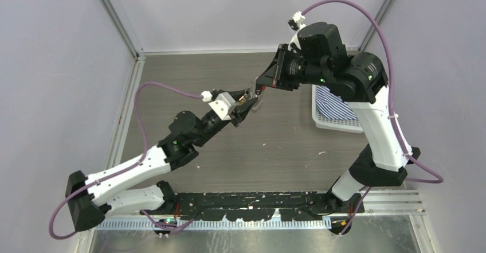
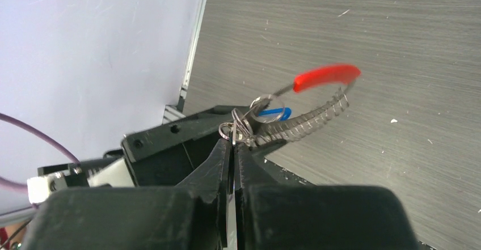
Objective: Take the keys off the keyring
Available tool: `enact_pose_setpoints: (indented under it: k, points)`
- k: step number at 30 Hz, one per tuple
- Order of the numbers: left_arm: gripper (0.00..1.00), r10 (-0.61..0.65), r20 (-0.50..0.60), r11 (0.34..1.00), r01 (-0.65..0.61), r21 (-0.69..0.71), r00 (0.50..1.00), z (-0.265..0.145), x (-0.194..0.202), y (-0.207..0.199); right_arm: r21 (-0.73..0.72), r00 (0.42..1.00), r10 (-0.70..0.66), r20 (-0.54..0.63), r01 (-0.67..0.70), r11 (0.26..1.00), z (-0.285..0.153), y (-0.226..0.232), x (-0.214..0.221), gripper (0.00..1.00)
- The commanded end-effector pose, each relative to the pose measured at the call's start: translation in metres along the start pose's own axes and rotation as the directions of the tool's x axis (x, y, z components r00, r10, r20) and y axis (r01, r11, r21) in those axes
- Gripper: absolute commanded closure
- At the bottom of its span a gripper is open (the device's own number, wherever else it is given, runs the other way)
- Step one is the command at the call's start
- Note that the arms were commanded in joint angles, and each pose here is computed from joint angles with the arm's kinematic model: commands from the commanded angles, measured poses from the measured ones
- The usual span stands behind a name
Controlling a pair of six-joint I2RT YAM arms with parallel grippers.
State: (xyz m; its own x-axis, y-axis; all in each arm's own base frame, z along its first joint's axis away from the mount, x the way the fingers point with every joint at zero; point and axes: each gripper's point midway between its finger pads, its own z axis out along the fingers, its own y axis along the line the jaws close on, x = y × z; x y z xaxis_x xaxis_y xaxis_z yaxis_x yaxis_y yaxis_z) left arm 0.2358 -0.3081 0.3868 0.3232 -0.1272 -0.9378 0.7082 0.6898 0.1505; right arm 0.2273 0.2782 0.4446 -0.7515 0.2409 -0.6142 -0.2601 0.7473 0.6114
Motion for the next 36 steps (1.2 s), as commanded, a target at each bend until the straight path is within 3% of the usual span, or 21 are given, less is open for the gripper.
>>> enact_pose_setpoints:
  k: [1,7,14,22,30,32,36]
  points:
    - [1.0,-0.018,0.016,0.966,0.013,0.26,1.0,-0.023,-0.033,-0.019,-0.098,1.0,-0.015,-0.012,0.014,0.995,-0.04,0.01,0.001,0.99]
    - [1.0,-0.155,-0.045,0.873,0.159,0.461,0.987,-0.041,-0.044,-0.027,-0.151,0.992,0.113,-0.063,-0.121,0.981,-0.047,0.022,0.003,0.99]
    - [1.0,-0.246,-0.078,0.762,0.242,0.601,0.966,-0.043,-0.054,-0.04,-0.267,0.94,0.295,-0.173,-0.333,0.904,-0.051,0.05,0.007,0.99]
    - [1.0,-0.305,-0.054,0.741,0.273,0.614,0.951,-0.031,-0.054,-0.041,-0.241,0.901,0.412,-0.133,-0.433,0.868,-0.054,0.047,-0.003,0.99]
    - [0.99,-0.298,-0.008,0.791,0.252,0.557,0.954,-0.028,-0.056,-0.03,-0.27,0.894,0.43,-0.129,-0.449,0.852,-0.062,0.049,-0.003,0.99]
    - [0.94,-0.292,0.003,0.798,0.242,0.552,0.956,-0.03,-0.058,-0.029,-0.28,0.895,0.424,-0.142,-0.447,0.85,-0.063,0.051,-0.001,0.99]
    - [0.7,-0.272,0.009,0.815,0.225,0.534,0.962,-0.036,-0.057,-0.027,-0.308,0.896,0.412,-0.167,-0.444,0.841,-0.064,0.056,0.001,0.99]
